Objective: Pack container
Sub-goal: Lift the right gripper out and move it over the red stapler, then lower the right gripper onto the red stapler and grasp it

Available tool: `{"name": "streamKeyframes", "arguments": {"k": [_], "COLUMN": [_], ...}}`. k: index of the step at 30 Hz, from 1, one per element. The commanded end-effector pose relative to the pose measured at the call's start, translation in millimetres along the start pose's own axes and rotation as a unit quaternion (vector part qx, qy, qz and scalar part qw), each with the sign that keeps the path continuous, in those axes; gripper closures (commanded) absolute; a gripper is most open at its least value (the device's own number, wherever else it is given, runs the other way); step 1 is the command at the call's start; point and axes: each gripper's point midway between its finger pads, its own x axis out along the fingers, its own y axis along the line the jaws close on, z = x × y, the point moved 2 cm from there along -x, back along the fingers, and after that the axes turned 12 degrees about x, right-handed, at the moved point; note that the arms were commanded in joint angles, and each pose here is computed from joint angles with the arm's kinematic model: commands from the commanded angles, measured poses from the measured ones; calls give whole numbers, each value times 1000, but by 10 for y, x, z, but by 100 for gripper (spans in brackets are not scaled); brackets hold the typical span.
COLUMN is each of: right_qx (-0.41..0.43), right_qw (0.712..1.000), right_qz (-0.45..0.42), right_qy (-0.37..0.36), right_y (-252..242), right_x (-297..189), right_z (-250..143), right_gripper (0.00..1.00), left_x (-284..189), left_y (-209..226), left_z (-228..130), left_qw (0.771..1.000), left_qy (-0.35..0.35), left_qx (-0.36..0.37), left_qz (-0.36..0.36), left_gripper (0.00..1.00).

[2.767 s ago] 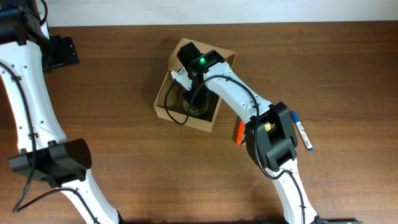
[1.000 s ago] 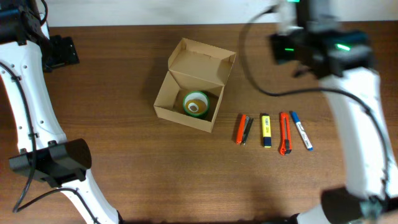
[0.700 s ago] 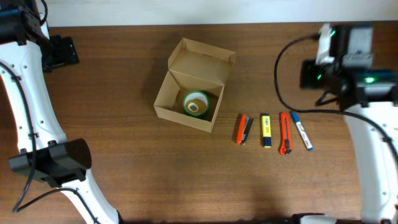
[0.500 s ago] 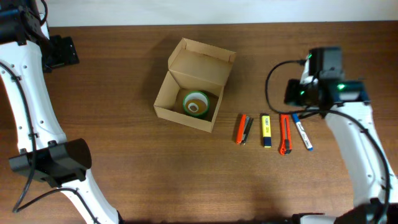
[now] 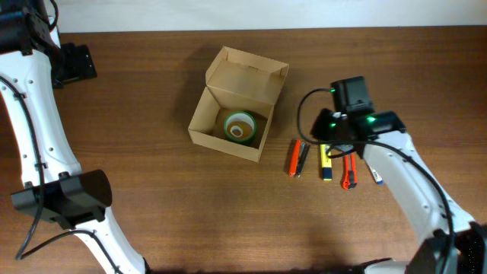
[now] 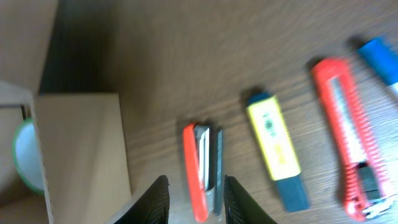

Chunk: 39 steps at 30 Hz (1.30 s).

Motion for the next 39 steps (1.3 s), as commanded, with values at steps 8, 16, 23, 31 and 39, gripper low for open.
{"name": "streamKeyframes", "arguments": {"k": [8,16,23,31,39], "right_qx": [24,26,-29,-59,-58], "right_qw": [988,984,981,976,973], "right_qz": [-51,-61,-63,-89,-116], "right_qy": [140,166,183,189,190], "right_y": [-141,-184,-222,-255,-321], "right_x": [525,592,565,570,692], "right_z": [-496,-583,-662,-786,-784], "right_gripper": [70,57,48,48,49], "left_x": [-110,-110,-110,-110,-110], "left_y": [23,23,23,23,23], "left_z": [16,16,16,16,16], "left_qw": [1000,1000,1000,1000,1000], "left_qy": [-16,-16,-16,-16,-16], "left_qx": [0,0,0,0,0], "left_qz": [-2,-2,-2,-2,-2], "left_gripper": [1,1,1,1,1]}}
